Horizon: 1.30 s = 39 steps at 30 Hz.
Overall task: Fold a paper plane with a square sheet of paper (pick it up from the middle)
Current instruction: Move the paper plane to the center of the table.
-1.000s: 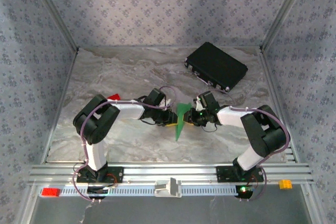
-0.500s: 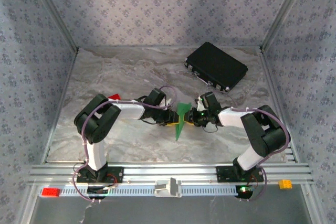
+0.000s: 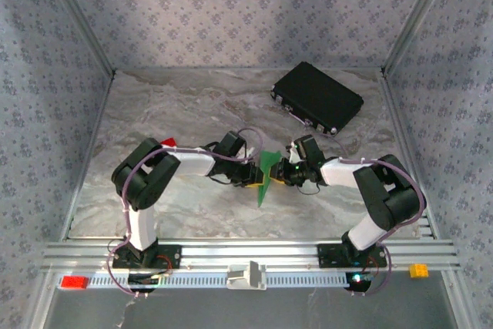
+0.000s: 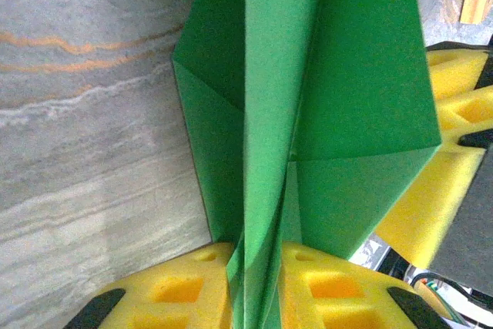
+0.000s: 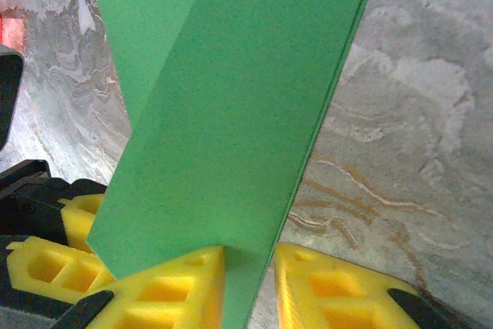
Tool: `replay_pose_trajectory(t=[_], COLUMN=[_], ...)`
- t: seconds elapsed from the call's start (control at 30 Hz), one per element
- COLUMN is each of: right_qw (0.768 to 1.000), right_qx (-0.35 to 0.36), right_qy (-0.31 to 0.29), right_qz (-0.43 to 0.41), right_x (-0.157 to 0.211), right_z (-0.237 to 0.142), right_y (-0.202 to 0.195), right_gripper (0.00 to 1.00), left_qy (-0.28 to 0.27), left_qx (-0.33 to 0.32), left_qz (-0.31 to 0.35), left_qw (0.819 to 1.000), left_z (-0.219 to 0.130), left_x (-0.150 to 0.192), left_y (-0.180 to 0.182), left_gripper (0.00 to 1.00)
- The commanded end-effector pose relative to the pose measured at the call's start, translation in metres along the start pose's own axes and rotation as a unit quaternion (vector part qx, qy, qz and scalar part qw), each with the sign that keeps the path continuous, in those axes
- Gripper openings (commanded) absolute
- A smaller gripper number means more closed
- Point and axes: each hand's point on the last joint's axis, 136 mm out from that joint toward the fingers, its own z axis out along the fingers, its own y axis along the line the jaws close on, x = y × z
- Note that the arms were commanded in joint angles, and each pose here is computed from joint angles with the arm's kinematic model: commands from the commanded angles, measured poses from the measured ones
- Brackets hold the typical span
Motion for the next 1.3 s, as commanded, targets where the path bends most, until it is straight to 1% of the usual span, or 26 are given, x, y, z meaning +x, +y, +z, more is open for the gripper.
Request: replay_pose_trajectory(t=[0.0,0.1,0.3,0.43,0.6,0.7,0.83,0.9,0.97,1.1,1.2,1.27], right_qw=[1.000,1.000,1.000,1.000,1.000,1.000,1.000,1.000,0.999,0.999,0.999,0.999], right_qx=[0.010,0.007,0.006,0.004,0.003,0.003,0.013,0.015,0.020,0.024,0.020,0.018], right_qy=[0.017,0.018,0.018,0.017,0.009,-0.003,-0.018,-0.024,-0.031,-0.035,-0.036,-0.036], right_qz=[0.018,0.019,0.020,0.020,0.020,0.014,0.007,0.005,0.008,0.009,0.008,0.007], right_x=[0.012,0.012,0.012,0.012,0.008,0.003,-0.001,-0.003,-0.004,-0.005,-0.005,-0.006], right_z=[0.007,0.007,0.008,0.007,0.001,-0.007,-0.019,-0.022,-0.025,-0.026,-0.026,-0.026], right_y=[-0.012,-0.011,-0.012,-0.011,-0.008,-0.005,-0.004,-0.004,-0.006,-0.007,-0.004,-0.001], right_gripper=[0.25,0.25,0.25,0.25,0.25,0.26,0.26,0.27,0.27,0.27,0.27,0.27], left_qy=[0.014,0.018,0.029,0.029,0.015,-0.005,-0.044,-0.064,-0.080,-0.079,-0.074,-0.069], left_qx=[0.008,0.010,0.015,0.015,0.000,-0.026,-0.079,-0.114,-0.166,-0.245,-0.282,-0.295], left_qz=[0.012,0.014,0.026,0.031,0.037,0.042,0.043,0.045,0.038,0.037,0.046,0.045], left_qw=[1.000,1.000,0.999,0.999,0.999,0.999,0.995,0.990,0.982,0.965,0.955,0.952], left_z=[0.005,0.007,0.011,0.012,0.003,-0.007,-0.028,-0.041,-0.057,-0.077,-0.084,-0.084], left_x=[0.002,0.003,0.003,0.003,0.000,-0.002,-0.008,-0.011,-0.014,-0.013,-0.011,-0.011], left_y=[-0.006,-0.007,-0.015,-0.017,-0.020,-0.019,-0.014,-0.011,-0.002,0.012,0.018,0.022], left_gripper=[0.19,0.16,0.19,0.13,0.06,0.04,0.02,0.02,0.00,0.00,0.01,0.00])
